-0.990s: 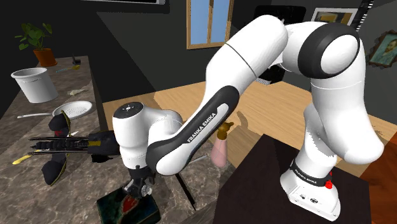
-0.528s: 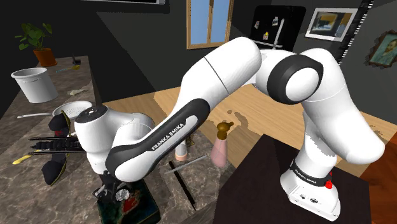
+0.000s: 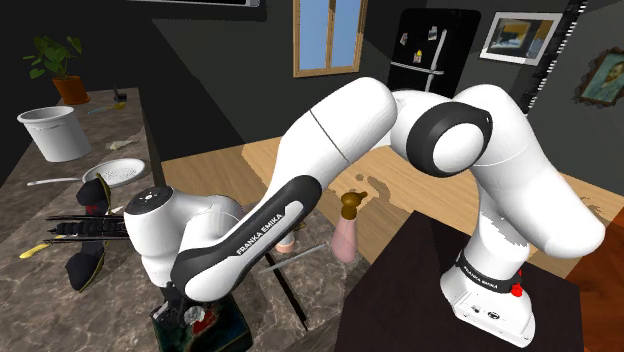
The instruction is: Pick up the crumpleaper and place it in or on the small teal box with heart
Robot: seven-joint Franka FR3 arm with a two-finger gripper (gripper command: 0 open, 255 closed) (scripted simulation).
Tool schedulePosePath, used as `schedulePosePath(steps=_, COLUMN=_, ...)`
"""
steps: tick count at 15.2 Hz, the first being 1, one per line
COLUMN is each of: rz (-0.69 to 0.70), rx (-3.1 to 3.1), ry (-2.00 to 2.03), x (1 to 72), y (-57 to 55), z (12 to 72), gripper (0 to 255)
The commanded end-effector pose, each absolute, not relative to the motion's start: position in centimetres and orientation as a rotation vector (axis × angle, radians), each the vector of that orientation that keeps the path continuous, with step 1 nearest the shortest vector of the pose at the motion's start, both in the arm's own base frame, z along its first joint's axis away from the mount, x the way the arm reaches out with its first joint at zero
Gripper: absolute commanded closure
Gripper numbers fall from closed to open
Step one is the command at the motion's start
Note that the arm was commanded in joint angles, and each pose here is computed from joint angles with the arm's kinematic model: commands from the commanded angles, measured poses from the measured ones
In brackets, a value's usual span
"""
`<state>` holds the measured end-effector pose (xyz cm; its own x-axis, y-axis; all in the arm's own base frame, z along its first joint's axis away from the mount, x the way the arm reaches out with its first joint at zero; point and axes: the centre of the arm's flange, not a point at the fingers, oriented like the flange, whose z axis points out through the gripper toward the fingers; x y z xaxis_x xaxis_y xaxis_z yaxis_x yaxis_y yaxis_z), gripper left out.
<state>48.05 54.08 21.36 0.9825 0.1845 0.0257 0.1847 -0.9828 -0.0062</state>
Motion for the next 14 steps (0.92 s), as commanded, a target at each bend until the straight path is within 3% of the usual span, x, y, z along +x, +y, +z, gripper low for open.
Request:
schedulePosePath(steps=1, rz=-0.04, rx=-3.119, ry=-0.29, x=48.06, y=54.25, z=20.32, gripper=255)
schedulePosePath(steps=10, rz=-0.04, rx=-3.119, ry=-0.29, x=48.06, y=54.25, z=19.39, gripper=255)
schedulePosePath(steps=11, rz=-0.04, rx=-3.119, ry=-0.29, x=48.06, y=54.25, z=19.39, gripper=0)
schedulePosePath(steps=14, rz=-0.04, rx=-3.119, ry=-0.29, x=48.06, y=54.25, z=19.39, gripper=0)
